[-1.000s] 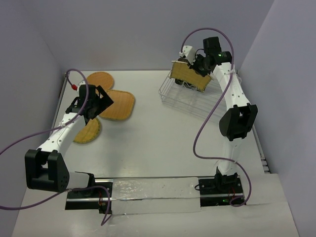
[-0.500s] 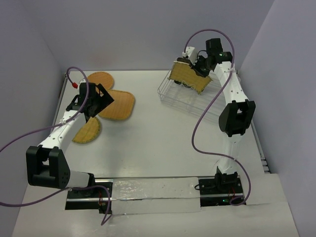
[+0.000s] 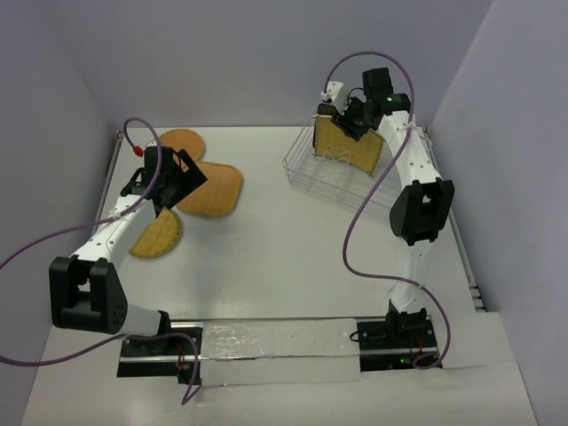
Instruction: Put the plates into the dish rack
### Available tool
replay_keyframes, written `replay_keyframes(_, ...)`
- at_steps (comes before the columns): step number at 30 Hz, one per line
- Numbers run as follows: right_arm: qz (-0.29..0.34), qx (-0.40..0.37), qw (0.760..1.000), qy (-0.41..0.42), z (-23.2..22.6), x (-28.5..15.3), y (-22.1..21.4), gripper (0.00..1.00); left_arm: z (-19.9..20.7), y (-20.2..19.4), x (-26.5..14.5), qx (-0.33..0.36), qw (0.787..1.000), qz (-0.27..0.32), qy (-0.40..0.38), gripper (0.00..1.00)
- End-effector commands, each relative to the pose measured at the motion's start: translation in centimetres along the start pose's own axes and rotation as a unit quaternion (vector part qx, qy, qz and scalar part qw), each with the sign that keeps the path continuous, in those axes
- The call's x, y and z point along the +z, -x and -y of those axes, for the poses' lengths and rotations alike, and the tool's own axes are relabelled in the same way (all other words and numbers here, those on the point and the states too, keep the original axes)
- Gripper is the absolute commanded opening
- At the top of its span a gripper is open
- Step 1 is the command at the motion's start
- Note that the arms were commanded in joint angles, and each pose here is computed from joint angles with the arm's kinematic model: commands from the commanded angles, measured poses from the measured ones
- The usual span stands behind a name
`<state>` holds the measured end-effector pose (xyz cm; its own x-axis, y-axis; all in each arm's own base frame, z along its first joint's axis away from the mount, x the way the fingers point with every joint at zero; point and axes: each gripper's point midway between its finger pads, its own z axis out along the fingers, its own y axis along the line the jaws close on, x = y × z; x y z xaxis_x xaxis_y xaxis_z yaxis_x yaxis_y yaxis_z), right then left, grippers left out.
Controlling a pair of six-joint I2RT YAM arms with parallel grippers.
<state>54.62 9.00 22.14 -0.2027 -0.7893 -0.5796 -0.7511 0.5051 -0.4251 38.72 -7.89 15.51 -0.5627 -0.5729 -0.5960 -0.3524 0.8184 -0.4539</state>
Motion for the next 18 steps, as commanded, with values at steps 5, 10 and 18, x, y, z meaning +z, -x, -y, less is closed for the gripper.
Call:
replay_keyframes(5,0.027,-0.017,0.999,-0.034,0.6,0.6,2.9,0.45,1.4,1.9,-1.1,0.005,0.999,0.03,-0.031,0.99)
replay_keyframes(10,0.03,-0.01,0.999,-0.04,0.6,1.8,3.0,0.34,1.2,2.1,-1.4,0.006,0.999,0.037,-0.027,0.99)
replay_keyframes(18,0.079,-0.016,0.996,-0.046,1.6,2.0,5.6,0.13,1.6,2.2,-1.6,0.006,0.999,0.037,-0.037,0.99)
